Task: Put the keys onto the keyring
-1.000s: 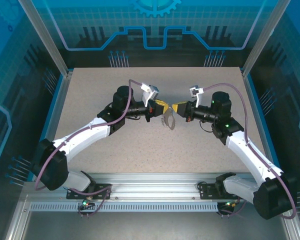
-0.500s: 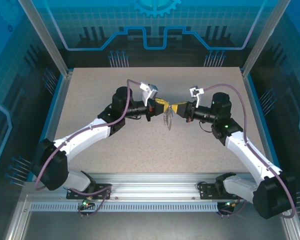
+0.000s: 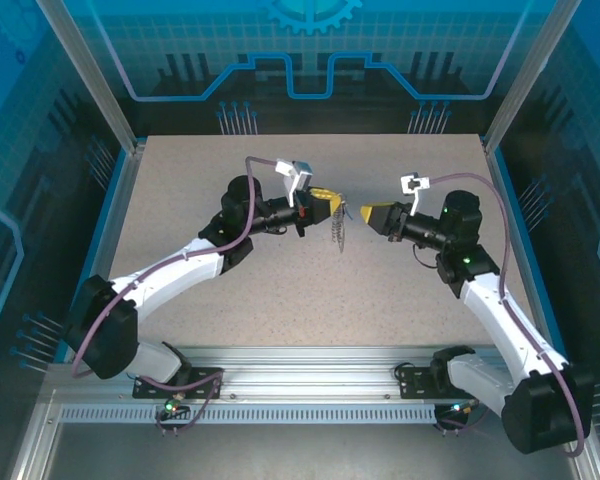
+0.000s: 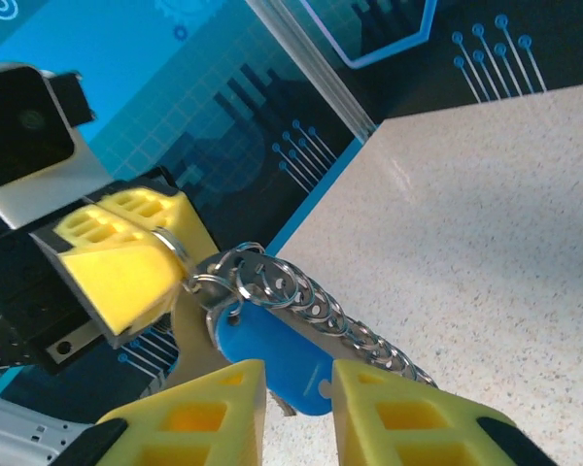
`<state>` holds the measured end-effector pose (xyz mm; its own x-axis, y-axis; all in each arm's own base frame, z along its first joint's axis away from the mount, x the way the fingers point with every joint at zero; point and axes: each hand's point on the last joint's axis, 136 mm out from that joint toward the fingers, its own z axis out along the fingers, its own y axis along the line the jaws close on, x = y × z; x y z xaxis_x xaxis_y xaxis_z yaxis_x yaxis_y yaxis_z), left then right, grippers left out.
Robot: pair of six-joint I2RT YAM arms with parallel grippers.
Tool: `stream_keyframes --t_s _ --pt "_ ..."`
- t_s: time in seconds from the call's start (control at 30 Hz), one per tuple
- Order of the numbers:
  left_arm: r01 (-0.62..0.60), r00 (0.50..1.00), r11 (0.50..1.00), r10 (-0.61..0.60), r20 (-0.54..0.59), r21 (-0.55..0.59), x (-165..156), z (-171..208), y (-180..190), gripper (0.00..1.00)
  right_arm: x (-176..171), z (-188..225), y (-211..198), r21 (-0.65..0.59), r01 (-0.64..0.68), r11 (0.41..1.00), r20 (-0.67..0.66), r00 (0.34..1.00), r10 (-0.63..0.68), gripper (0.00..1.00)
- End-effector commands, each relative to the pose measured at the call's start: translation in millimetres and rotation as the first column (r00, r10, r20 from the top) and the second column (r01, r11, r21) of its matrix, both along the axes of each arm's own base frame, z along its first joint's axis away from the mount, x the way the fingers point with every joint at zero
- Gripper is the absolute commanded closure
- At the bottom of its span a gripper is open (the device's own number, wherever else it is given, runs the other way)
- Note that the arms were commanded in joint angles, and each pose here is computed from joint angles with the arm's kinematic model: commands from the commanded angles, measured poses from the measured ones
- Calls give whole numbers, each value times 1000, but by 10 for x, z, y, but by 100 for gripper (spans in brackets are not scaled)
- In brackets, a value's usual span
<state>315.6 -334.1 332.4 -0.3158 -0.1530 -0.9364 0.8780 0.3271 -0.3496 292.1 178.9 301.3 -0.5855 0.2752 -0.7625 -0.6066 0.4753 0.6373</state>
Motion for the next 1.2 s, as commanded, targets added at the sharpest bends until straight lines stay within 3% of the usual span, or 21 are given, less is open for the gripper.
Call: stream_keyframes --t_s 0.0,0.27,0.6,0.73,1.17 --pt "3 1000 997 -3 9 -75 3 106 -21 100 19 185 -60 39 30 999 39 999 -31 67" --pt "12 1000 990 -15 -18 -138 26 162 -43 100 184 498 -48 135 56 989 116 991 -72 51" --pt "18 999 982 -26 -35 -188 58 193 -62 100 191 602 209 160 -19 987 169 986 -9 47" --pt "18 999 980 -27 -41 -196 62 189 -65 100 205 591 274 160 -34 987 172 985 6 50" --pt "17 998 978 -28 -47 -207 65 188 -64 100 159 498 364 159 -68 985 162 986 42 80"
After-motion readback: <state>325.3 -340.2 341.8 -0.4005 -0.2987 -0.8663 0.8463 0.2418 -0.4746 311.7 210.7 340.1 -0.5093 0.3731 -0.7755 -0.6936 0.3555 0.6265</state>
